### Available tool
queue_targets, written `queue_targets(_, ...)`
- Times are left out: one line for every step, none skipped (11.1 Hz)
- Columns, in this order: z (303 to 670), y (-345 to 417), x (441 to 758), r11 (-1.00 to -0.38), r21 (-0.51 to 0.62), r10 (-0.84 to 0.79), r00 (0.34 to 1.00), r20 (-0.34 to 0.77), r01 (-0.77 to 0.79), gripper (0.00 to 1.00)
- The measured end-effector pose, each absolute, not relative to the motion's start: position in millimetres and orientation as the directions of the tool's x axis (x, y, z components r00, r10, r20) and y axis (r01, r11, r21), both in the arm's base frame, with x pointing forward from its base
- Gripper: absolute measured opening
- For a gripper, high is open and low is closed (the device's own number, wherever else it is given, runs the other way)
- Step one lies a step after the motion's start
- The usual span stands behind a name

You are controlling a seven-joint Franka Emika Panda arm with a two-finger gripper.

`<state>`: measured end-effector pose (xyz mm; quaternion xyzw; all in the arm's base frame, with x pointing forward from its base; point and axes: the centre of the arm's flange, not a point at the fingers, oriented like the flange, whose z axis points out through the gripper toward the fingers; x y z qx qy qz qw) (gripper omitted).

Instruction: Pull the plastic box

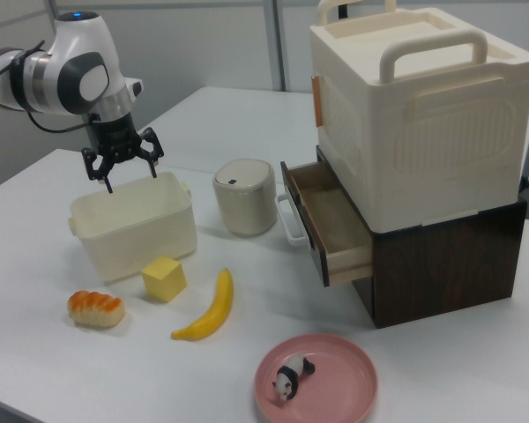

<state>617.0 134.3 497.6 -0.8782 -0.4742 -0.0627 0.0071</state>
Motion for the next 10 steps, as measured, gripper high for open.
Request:
queue_targets(491, 137, 618, -0.547, 0.039, 0.834, 0.541, 0.11, 0.836, 1.0)
queue_targets(483, 141, 619, -0.541, 0.029, 0.838, 0.536, 0.102, 0.84, 1.0)
queue_targets(474, 147, 620, -0.534, 0.018, 0.843, 0.53, 0.093, 0.845, 1.0)
queue_targets(466, 150, 621, -0.529, 0.008, 0.846, 0.527, 0.085, 0.848, 1.0)
queue_targets(460, 153, 621, -0.526, 0.001, 0.848, 0.524, 0.079, 0.851, 1.0)
queue_targets(455, 156, 621, -0.522, -0.005, 0.85, 0.521, 0.075, 0.853, 1.0)
queue_targets(451, 158, 622, -0.519, -0.01, 0.852, 0.518, 0.07, 0.855, 1.0)
queue_targets(446, 161, 622, -0.516, -0.016, 0.854, 0.516, 0.065, 0.857, 1.0)
queue_targets(440, 163, 622, -0.513, -0.023, 0.856, 0.514, 0.059, 0.858, 1.0)
queue_targets(435, 163, 623, -0.513, -0.029, 0.856, 0.514, 0.054, 0.858, 1.0)
